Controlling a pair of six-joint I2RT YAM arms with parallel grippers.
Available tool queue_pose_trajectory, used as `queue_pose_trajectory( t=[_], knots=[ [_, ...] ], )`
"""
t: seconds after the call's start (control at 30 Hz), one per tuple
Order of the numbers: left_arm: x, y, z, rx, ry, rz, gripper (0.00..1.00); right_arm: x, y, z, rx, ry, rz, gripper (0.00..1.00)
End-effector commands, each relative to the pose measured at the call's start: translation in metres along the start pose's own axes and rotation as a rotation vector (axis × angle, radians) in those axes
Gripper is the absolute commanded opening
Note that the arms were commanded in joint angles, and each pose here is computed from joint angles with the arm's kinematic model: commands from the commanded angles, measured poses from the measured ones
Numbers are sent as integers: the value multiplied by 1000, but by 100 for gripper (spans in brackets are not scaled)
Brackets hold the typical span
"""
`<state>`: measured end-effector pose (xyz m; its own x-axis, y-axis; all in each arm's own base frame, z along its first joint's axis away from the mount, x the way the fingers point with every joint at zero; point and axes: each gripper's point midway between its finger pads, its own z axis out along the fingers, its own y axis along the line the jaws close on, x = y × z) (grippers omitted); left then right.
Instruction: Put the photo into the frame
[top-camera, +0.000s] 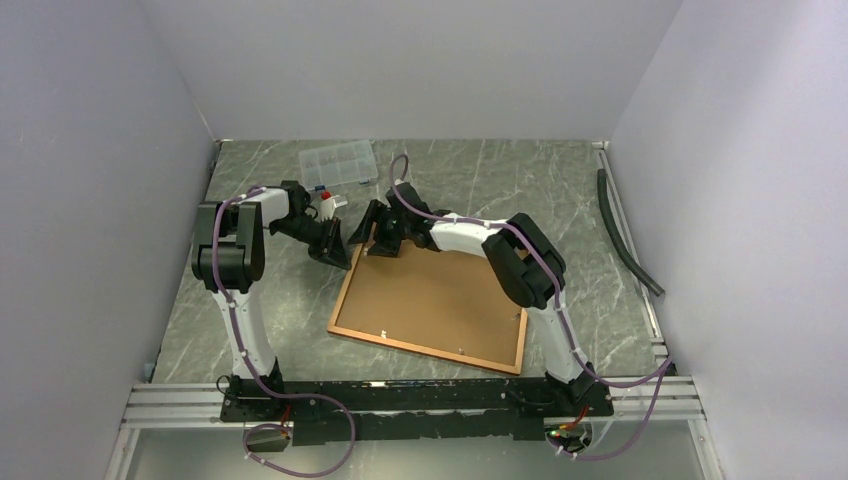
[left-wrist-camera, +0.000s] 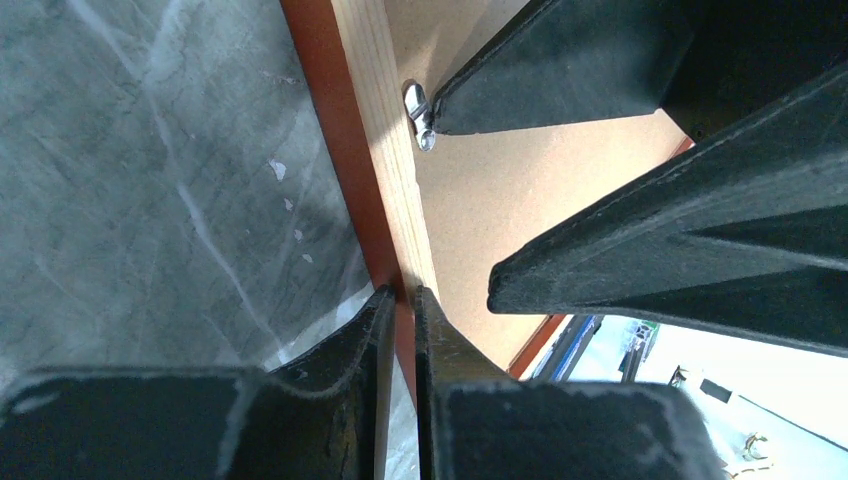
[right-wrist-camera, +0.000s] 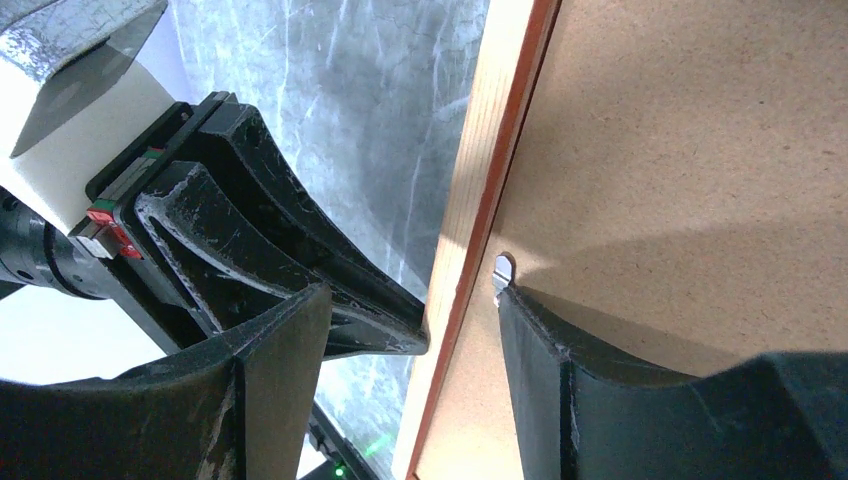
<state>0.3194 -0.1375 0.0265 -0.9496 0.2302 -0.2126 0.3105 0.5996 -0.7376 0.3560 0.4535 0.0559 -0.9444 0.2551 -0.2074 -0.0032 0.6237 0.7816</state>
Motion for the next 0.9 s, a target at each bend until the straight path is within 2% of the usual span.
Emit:
queue_pose_trajectory(
  t=[0.0,0.6,0.87],
  knots=[
    [10,1,9,0,29,-3,15,6,9,7,-35,2,0,66],
    [9,1,8,4,31,-1,12,5,13,11,-75,31,-58,66],
    [8,-2,5,3,27,6,12,-4,32,6,-125,42,-134,68]
  ],
)
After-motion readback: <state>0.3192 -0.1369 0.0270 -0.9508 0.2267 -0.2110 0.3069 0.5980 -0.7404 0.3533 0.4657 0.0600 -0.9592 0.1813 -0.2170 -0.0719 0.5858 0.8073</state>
